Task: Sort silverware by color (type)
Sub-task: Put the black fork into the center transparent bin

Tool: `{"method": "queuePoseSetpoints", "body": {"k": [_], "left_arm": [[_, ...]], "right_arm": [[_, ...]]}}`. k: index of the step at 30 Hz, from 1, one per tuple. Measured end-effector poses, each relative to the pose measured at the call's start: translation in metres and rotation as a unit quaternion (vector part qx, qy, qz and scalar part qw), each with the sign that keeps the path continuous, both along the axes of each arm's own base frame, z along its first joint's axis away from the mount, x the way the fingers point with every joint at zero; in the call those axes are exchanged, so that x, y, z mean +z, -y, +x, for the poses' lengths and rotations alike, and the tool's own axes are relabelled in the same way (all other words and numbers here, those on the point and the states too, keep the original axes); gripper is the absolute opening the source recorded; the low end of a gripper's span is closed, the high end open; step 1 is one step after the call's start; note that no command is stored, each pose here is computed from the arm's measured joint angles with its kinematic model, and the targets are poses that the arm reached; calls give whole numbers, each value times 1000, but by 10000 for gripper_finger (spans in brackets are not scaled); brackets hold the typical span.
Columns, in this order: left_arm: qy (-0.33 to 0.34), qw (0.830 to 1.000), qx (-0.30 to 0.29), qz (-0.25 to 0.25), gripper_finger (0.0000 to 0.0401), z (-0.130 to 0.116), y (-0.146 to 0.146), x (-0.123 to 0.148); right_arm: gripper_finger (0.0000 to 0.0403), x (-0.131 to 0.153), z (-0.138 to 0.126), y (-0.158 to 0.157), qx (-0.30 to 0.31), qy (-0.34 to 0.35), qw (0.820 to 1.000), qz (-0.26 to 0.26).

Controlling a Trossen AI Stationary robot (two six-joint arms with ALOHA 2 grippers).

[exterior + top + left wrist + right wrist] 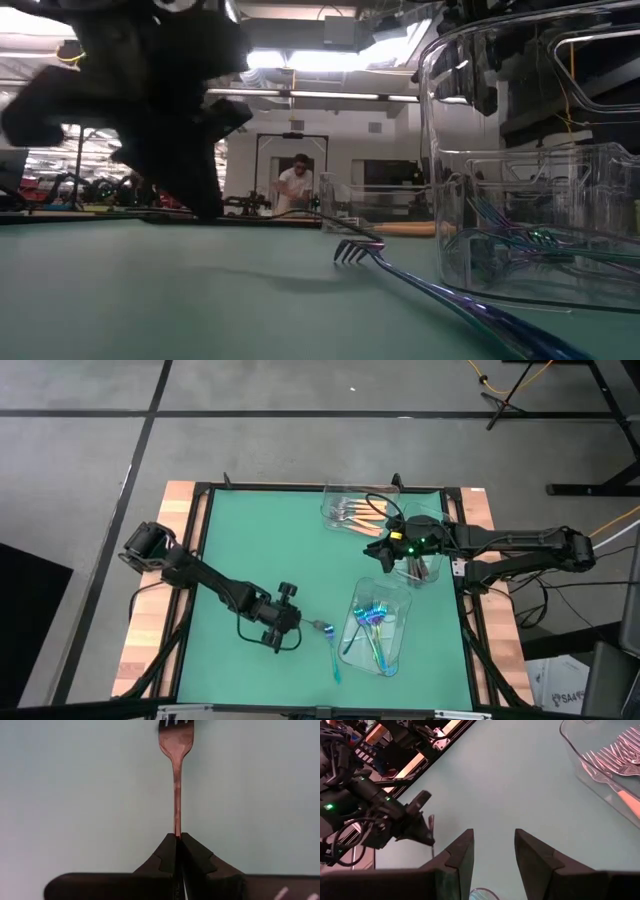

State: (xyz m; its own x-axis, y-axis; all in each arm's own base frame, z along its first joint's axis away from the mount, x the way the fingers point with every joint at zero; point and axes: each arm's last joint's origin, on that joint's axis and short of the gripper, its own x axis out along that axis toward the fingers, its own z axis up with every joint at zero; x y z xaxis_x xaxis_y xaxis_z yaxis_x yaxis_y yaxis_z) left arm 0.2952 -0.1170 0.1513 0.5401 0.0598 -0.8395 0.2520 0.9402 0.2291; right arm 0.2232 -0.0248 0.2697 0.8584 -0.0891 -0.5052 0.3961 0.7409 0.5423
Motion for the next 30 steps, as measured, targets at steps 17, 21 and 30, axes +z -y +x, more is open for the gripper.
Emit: {"method": "queuePoseSetpoints", "body": {"k": [17,21,30], "left_arm": [[35,974,221,19,7,16,-63,1],[56,958,280,-2,7,20,-81,2],[102,905,407,-65,7,26,-111,4]], "right_arm": [[129,0,0,0,1,-1,1000,-1],[129,0,0,0,1,-1,1000,-1],[129,0,0,0,1,-1,1000,-2]]}}
